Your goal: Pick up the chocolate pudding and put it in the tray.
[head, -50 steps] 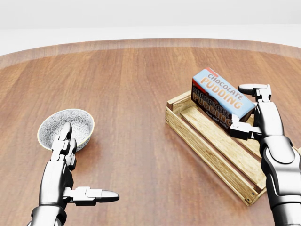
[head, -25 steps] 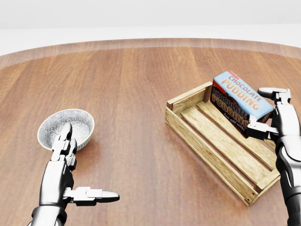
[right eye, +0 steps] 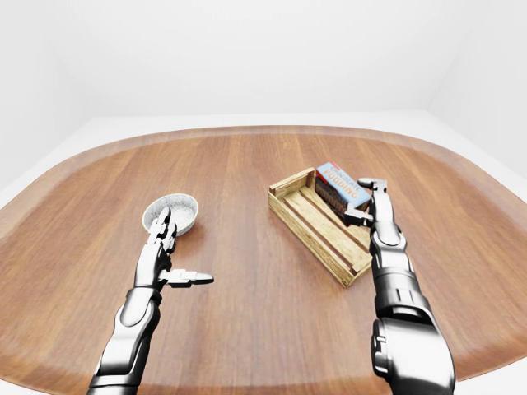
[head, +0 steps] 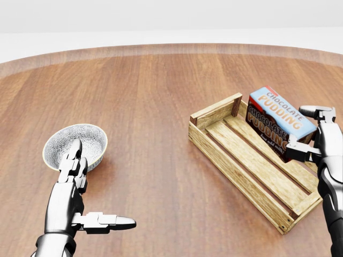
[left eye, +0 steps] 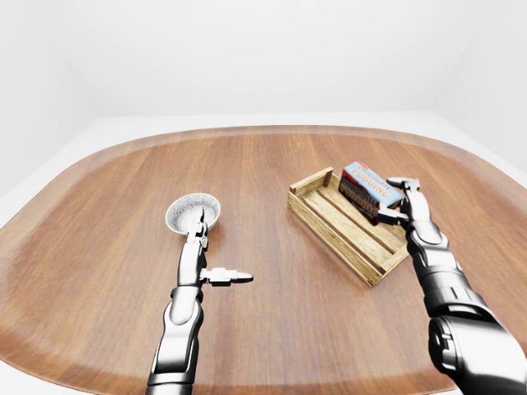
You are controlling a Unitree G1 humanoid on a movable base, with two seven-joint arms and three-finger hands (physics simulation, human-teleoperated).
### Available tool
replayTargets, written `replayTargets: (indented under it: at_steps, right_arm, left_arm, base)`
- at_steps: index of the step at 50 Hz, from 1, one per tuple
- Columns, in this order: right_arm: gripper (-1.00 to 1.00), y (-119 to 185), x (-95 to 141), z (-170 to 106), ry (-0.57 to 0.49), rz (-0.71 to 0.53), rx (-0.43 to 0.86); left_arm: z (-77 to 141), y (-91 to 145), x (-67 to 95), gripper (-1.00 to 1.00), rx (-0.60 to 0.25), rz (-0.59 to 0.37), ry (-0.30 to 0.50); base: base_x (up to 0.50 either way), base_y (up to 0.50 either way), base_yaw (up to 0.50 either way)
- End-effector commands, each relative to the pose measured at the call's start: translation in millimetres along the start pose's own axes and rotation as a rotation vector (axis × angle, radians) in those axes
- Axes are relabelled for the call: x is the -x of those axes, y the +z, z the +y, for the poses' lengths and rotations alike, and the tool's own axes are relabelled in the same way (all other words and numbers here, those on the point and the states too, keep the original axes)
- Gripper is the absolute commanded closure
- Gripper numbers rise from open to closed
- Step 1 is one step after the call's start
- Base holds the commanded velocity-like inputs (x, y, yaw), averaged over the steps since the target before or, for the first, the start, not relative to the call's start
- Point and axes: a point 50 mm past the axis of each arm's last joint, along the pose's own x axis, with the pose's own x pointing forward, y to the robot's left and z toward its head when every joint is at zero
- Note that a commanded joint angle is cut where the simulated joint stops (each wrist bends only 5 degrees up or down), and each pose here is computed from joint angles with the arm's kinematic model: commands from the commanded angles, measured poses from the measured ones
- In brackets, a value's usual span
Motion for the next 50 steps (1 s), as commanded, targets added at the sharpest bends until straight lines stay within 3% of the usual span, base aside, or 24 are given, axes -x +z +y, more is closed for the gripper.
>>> replayTargets:
  at_steps: [1, 50]
  right_arm:
    - [1.00, -5.5, -2.4, -1.8, -0.023, 0.047, -0.027]
    - [1.00, 7.3, -16.2, 19.0, -0.049, 0.115, 0.022]
  left_arm:
    - [0.1, -0.7, -0.3, -1.00, 0.006, 0.007, -0.002]
    - [0.1, -0.7, -0.3, -1.00, 0.006, 0.007, -0.002]
  base:
    - [0.00, 0.00, 0.00]
    - [0.00, 0.00, 0.00]
